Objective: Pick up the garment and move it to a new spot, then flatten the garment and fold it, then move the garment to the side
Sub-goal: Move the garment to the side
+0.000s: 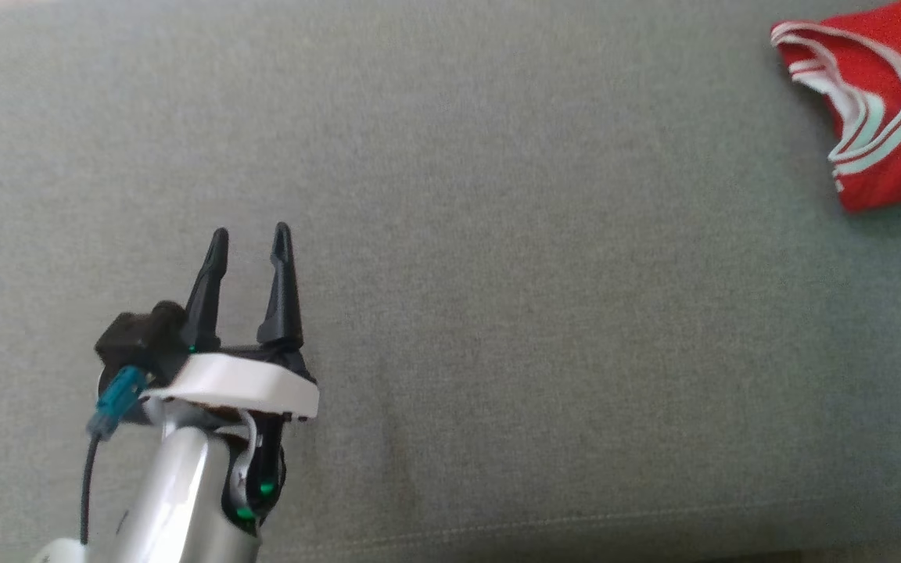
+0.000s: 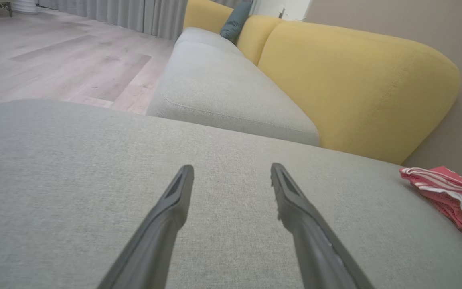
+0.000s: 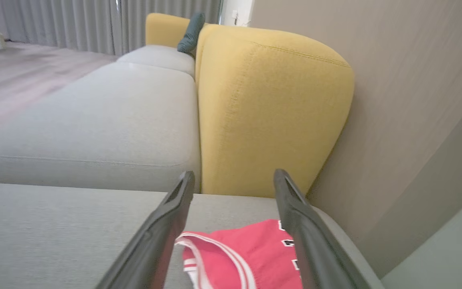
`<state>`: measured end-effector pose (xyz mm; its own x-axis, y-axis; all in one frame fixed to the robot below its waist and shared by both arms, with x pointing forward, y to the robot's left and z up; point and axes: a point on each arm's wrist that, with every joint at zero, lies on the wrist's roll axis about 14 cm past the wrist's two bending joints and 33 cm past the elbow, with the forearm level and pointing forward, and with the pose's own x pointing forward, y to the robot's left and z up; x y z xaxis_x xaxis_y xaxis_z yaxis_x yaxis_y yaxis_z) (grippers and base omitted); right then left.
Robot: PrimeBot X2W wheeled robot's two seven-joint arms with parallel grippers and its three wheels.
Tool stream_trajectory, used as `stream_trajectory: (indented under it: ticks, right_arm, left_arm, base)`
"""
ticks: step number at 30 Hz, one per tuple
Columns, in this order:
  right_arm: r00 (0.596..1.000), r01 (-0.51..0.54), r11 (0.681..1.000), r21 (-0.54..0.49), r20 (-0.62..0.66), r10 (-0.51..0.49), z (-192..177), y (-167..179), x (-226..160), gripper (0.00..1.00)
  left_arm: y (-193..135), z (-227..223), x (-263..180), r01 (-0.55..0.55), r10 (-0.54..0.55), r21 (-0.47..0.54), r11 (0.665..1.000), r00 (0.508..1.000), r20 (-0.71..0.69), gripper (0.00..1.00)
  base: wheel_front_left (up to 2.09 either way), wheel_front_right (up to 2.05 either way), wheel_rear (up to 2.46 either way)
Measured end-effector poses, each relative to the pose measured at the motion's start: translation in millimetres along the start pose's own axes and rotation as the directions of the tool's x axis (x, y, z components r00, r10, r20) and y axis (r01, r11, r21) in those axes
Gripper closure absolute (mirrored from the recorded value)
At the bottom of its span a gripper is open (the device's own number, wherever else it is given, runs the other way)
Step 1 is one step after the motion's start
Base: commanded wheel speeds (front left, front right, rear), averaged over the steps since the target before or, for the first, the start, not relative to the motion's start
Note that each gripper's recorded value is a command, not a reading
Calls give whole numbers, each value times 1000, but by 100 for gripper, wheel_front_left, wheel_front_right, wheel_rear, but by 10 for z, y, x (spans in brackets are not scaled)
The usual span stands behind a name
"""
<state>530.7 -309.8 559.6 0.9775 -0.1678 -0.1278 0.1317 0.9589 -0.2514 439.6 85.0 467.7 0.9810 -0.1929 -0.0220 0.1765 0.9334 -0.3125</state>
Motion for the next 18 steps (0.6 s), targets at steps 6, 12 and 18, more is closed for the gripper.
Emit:
stream_trajectory:
  ticks: [6,12,18]
  right_arm:
    - [990,-83,989,122,125,67,132,436,-352,0]
    - [977,-135,973,189,186,100,42,785,-821,0]
    - [966,-186,959,213,216,139,-92,987,-1213,0]
  left_arm:
    - [95,194,-207,-57,56,28,998,997,44,0]
    - [229,322,-461,-116,114,30,993,991,74,0]
    - [293,338,-680,-147,143,37,989,987,78,0]
  base:
    - [0,0,0]
    - [0,0,0]
    - [0,0,0]
